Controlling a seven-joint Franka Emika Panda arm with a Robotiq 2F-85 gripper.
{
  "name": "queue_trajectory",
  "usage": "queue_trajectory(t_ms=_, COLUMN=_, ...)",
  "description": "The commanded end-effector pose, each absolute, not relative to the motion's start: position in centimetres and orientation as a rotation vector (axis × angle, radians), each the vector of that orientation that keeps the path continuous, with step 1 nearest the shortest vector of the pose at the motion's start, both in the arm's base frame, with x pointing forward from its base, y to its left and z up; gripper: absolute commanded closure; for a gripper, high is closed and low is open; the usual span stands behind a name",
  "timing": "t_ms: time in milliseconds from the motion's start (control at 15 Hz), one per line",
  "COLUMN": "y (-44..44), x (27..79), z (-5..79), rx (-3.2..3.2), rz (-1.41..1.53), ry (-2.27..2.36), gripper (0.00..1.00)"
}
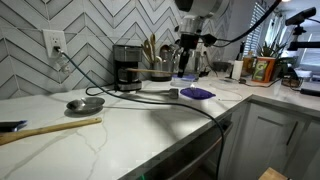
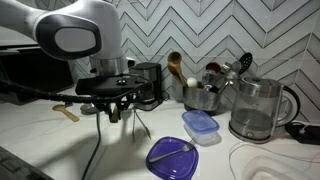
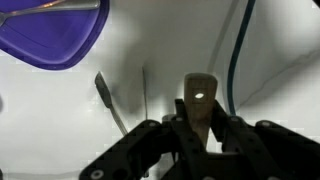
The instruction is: Put the wooden spatula on the counter
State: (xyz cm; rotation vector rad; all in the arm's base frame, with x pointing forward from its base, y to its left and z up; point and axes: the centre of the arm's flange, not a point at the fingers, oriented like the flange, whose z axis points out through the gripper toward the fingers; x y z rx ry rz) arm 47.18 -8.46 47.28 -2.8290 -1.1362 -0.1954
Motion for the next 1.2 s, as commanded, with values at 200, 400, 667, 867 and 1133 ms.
queue_trajectory(t_ms=200, y=-5.8, x=48.0, z=43.7, rx=-2.751, rz=-0.085, ry=-1.275, gripper=0.93)
queue_trajectory(t_ms=400, y=-5.0, x=48.6, z=41.6, rx=-2.742, rz=-0.021, ry=-1.301, gripper=0.93)
queue_trajectory(t_ms=667, y=-4.4, x=49.3, z=39.2, rx=-2.754, rz=0.040, ry=-1.314, gripper=0.93)
queue_trajectory(t_ms=867, y=-4.1, x=49.9, z=38.0, rx=-2.764, rz=0.033, ry=-1.350, gripper=0.93)
queue_trajectory(t_ms=1133, y=-3.8, x=50.2, z=37.6, rx=-2.749, rz=0.032, ry=-1.379, gripper=0.46)
